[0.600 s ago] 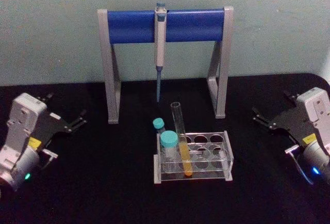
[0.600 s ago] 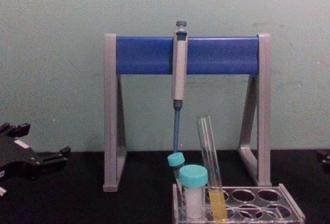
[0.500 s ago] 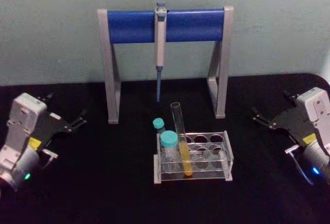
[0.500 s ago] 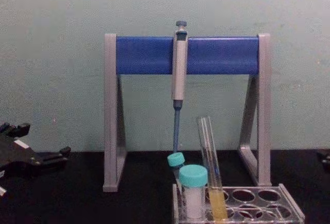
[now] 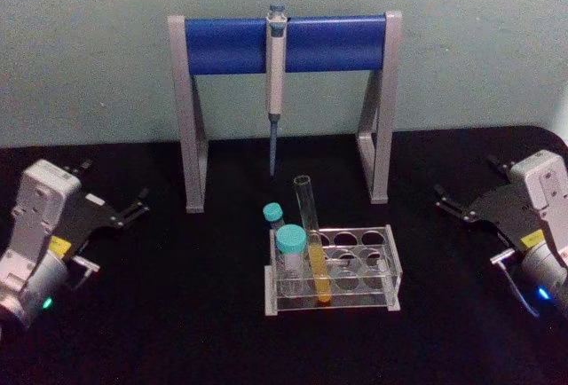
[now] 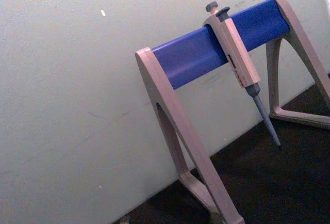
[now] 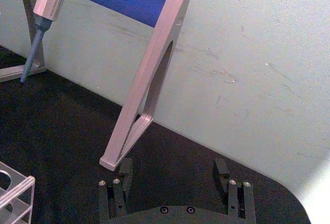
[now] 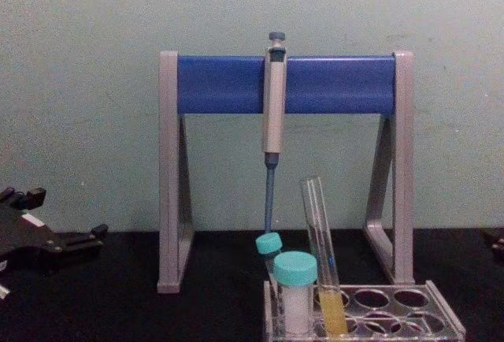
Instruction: Pick up the test tube from the test tube rack, shake it, then place it back into the test tube rack.
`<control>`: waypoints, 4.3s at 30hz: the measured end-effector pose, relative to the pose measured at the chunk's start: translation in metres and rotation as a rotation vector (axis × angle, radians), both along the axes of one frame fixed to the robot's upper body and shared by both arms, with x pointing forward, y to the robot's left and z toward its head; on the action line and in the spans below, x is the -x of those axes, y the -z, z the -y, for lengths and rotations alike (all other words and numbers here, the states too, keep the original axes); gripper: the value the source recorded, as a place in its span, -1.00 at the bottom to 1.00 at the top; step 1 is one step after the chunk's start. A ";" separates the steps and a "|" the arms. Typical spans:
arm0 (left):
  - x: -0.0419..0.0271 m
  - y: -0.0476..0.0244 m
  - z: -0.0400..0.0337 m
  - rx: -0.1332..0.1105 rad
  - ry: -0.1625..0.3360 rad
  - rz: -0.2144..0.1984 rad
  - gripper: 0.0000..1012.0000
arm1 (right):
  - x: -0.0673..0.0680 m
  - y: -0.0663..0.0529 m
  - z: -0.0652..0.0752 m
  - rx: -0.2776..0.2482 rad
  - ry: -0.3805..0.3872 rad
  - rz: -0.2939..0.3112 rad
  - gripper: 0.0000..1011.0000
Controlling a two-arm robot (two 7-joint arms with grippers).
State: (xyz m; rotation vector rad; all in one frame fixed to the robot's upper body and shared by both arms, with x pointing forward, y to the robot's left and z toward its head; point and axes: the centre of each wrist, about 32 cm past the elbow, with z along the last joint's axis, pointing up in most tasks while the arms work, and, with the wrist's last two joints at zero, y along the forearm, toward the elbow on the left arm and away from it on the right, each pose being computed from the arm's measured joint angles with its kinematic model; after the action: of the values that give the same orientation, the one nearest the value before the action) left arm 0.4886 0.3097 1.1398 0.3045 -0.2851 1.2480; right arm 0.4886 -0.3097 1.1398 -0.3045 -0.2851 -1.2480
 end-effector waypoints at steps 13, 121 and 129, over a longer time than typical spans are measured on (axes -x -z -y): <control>0.0000 0.0000 0.0000 0.000 0.000 0.000 0.98 | 0.000 0.000 0.000 0.000 0.000 0.000 0.98; 0.0000 0.0000 0.0000 0.000 0.000 0.000 0.98 | -0.020 -0.025 -0.083 -0.305 -0.581 -0.270 0.90; 0.0000 0.0000 0.0000 0.000 0.000 0.000 0.98 | -0.020 -0.025 -0.083 -0.306 -0.580 -0.269 0.53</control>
State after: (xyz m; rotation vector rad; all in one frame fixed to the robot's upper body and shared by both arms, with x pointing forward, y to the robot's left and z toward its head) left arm 0.4886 0.3097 1.1398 0.3044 -0.2850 1.2480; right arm 0.5088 -0.2271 1.1645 -0.1081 0.0545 -0.6529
